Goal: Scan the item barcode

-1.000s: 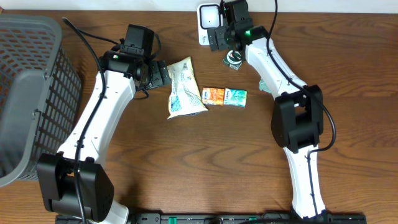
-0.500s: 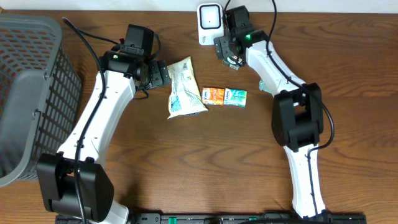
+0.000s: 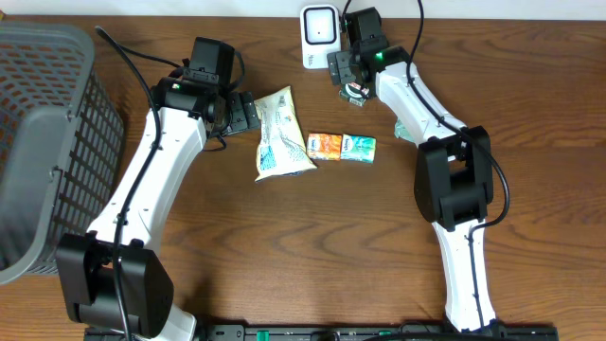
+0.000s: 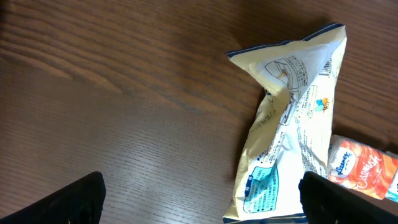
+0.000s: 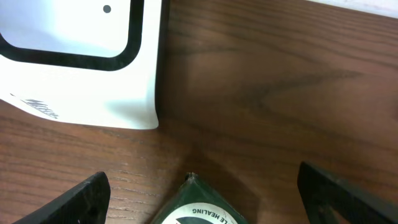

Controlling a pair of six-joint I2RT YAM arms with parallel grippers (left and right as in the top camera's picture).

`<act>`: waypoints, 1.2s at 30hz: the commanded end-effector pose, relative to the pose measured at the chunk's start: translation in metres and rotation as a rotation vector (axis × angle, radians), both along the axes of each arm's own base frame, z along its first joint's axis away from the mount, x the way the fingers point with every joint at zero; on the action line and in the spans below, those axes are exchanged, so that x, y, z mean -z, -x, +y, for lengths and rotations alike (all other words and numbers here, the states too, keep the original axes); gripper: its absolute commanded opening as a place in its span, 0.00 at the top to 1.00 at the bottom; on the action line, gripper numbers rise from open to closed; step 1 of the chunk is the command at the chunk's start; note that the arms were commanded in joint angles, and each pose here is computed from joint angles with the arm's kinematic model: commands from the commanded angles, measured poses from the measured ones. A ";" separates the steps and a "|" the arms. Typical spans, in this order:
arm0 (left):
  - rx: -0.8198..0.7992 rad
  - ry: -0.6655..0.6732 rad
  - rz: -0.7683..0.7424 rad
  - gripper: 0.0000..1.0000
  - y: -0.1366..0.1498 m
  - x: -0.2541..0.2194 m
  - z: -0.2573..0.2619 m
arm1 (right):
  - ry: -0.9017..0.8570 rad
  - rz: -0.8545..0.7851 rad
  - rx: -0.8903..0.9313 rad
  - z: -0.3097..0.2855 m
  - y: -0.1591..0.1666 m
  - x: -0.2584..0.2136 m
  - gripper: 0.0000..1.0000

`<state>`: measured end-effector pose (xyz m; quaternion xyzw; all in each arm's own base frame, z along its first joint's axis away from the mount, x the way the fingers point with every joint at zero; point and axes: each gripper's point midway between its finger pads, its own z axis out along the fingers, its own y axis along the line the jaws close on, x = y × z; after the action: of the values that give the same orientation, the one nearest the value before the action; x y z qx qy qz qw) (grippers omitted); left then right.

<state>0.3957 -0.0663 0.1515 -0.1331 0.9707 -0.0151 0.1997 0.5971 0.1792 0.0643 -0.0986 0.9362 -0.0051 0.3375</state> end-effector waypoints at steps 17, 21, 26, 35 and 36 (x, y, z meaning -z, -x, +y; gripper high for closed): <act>-0.006 -0.002 0.004 0.02 0.001 0.001 0.002 | 0.092 0.184 0.004 -0.011 0.032 0.057 0.19; -0.006 -0.002 0.004 0.03 0.001 0.001 0.002 | 0.183 0.232 0.058 -0.035 0.044 0.056 0.21; -0.006 -0.002 0.004 0.02 0.001 0.001 0.002 | 0.303 0.201 0.136 -0.062 0.050 0.020 0.21; -0.006 -0.002 0.004 0.02 0.001 0.001 0.002 | 0.123 0.356 0.007 -0.029 0.090 0.006 0.04; -0.006 -0.002 0.004 0.02 0.001 0.001 0.002 | 0.076 0.399 -0.024 -0.020 0.099 0.009 0.01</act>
<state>0.3957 -0.0663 0.1515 -0.1331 0.9707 -0.0151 0.1997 0.5158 0.1316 0.0432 -0.1109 0.9750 -0.1042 0.1621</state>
